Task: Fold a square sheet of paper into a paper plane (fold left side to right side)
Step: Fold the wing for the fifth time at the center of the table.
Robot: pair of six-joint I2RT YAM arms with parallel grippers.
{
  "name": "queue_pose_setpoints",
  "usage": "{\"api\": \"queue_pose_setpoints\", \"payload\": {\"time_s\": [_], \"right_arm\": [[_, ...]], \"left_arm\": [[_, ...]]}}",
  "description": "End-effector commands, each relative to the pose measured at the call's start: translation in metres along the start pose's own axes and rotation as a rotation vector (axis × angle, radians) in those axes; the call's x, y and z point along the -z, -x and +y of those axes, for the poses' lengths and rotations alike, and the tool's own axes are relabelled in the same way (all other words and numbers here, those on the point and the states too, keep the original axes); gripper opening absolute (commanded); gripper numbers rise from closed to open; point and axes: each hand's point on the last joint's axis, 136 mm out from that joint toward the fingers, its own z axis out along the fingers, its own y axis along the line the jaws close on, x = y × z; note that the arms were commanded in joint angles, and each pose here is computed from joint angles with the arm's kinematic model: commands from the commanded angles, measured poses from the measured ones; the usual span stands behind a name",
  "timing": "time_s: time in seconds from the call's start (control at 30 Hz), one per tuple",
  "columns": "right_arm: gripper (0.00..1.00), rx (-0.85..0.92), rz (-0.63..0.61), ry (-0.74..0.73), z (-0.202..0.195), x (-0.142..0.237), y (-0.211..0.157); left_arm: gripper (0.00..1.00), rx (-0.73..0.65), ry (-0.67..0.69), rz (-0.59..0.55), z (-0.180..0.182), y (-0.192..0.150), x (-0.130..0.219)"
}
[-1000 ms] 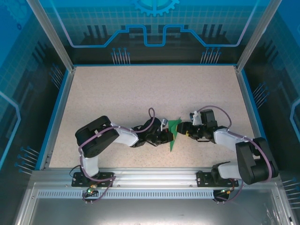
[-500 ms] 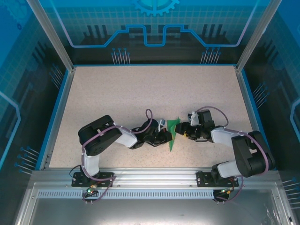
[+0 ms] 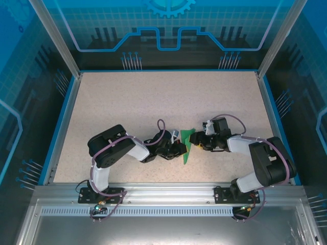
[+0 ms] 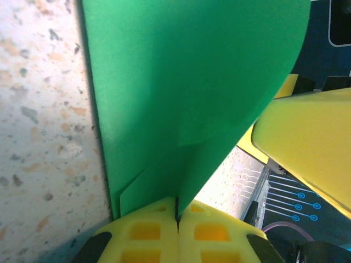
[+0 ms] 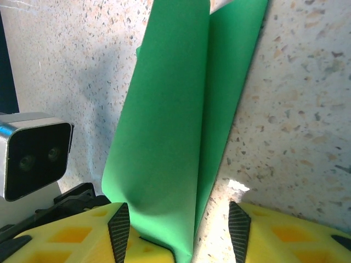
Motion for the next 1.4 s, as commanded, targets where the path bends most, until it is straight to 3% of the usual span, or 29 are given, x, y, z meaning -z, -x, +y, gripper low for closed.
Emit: {"api": "queue_pose_setpoints", "payload": {"time_s": [0.0,0.4,0.83,1.37], "right_arm": [[0.53,0.053,-0.001,0.022,0.013,-0.012,0.006],[0.52,0.048,0.027,0.013,0.015,-0.022,0.004],[0.48,0.079,-0.003,0.011,0.027,-0.009,0.009],[0.45,0.041,0.035,-0.072,0.006,-0.011,-0.001]], "left_arm": [[0.04,0.019,0.0,0.01,0.008,-0.001,0.001],[0.05,0.017,-0.006,0.013,0.006,0.0,0.001],[0.04,0.003,-0.027,0.007,-0.003,0.002,0.004],[0.05,0.006,-0.025,-0.009,-0.003,0.004,0.007]]}}
